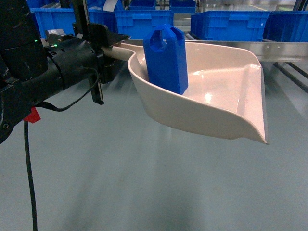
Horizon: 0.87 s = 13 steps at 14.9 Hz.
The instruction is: Place part in tray to right shelf
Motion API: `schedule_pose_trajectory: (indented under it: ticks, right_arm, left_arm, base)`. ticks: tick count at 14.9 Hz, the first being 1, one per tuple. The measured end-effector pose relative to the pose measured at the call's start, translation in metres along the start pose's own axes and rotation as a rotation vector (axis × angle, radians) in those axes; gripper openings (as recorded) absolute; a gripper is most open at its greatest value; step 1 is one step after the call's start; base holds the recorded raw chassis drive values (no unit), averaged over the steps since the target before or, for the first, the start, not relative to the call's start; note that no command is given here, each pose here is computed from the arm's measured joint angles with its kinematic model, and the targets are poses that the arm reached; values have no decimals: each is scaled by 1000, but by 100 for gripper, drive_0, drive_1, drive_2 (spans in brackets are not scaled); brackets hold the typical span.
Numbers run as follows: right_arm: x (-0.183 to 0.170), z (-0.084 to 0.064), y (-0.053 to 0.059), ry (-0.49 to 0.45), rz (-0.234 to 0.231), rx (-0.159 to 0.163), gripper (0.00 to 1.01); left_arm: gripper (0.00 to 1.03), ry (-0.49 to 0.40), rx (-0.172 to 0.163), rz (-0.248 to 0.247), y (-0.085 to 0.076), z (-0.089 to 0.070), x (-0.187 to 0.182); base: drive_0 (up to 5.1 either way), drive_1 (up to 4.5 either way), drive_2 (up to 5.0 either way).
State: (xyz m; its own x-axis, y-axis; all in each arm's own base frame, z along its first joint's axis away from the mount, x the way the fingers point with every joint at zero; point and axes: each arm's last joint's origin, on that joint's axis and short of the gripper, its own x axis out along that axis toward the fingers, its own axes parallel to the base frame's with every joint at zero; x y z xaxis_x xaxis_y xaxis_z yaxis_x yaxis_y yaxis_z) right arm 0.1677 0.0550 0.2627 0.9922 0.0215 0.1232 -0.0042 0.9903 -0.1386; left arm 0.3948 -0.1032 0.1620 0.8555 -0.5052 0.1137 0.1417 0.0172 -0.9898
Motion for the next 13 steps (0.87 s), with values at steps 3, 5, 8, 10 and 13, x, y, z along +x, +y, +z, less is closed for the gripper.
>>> schedule_pose_trajectory:
  ticks: [3,5,8,10,13]
  right_arm:
    - [0,0,0,0,0,0,98]
    - [0,0,0,-4,-1,1,98]
    - [0,0,0,-3,3,1,98]
    - [0,0,0,-3,1,1,98]
    - [0,0,0,-3,1,1,98]
  left_arm:
    - [12,0,0,0,0,0,0]
    - [12,2,0,-1,0,0,0]
    - [12,-2,0,1,0,0,0]
    - [12,-3,1,0,0,1,0]
    - [12,-2,0,0,0,1,0]
  base:
    - [-167,-167,-167]
    - [-167,-167,-167]
    - [-167,-167,-167]
    - [-167,-167,-167]
    - [-167,-167,-167]
